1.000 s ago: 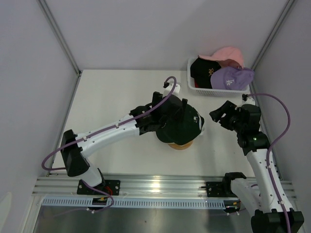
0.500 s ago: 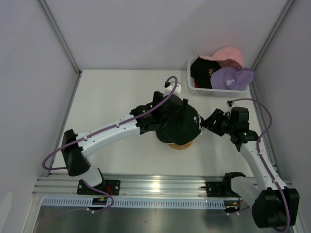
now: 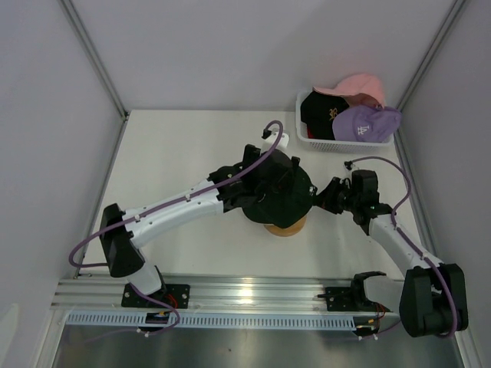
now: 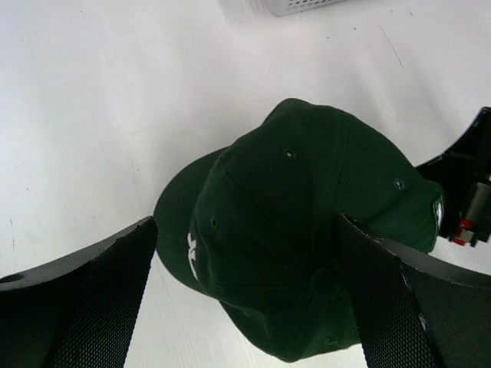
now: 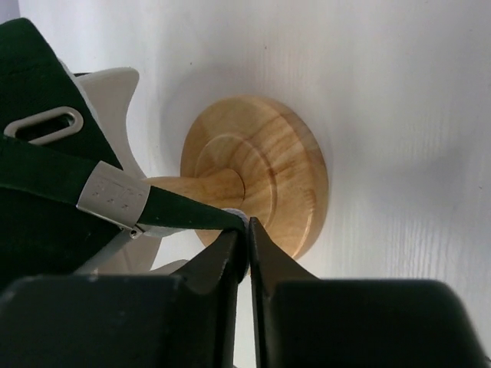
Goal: Stack the hats
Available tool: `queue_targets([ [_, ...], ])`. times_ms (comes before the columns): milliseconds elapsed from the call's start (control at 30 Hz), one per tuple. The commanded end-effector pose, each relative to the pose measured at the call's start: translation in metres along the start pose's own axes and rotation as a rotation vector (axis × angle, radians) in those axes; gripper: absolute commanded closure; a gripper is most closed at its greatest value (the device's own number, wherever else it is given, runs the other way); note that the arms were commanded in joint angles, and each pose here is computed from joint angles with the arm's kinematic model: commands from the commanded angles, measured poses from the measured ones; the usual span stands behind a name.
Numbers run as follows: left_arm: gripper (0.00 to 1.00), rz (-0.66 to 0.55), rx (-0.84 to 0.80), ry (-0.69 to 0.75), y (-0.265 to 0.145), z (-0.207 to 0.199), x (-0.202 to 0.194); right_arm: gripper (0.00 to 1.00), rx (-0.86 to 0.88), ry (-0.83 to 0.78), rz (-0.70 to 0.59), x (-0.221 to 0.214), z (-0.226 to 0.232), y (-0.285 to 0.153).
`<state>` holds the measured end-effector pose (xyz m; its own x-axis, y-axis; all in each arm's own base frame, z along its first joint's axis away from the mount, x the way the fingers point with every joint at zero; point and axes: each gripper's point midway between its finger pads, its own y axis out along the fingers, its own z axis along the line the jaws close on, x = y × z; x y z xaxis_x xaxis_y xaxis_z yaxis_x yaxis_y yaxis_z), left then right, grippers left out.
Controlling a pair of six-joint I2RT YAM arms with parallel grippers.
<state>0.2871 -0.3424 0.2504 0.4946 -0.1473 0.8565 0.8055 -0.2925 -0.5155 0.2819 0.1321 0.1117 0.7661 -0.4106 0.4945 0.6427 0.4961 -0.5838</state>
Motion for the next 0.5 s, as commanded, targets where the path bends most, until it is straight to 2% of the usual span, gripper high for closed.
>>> queue_targets([
  [0, 0.0, 0.074, 0.066, 0.076, -0.009, 0.022, -0.019, 0.92, -0.078, 0.022, 0.032, -0.017, -0.03, 0.013],
  [167, 0.01, 0.031, 0.022, 0.032, -0.024, 0.023, -0.008, 0.97, -0.084, 0.029, 0.044, -0.024, -0.034, 0.019],
  [333, 0.0, 0.01, 0.03, 0.001, -0.033, 0.032, -0.006, 0.97, -0.098, 0.035, 0.049, -0.029, -0.039, 0.023],
  [400, 0.0, -0.016, 0.061, -0.041, -0.041, 0.047, -0.001, 0.97, -0.101, 0.038, 0.062, -0.033, -0.039, 0.025],
  [467, 0.0, -0.016, 0.084, -0.143, -0.041, 0.064, -0.006, 0.97, -0.111, 0.042, 0.075, -0.039, -0.042, 0.026],
])
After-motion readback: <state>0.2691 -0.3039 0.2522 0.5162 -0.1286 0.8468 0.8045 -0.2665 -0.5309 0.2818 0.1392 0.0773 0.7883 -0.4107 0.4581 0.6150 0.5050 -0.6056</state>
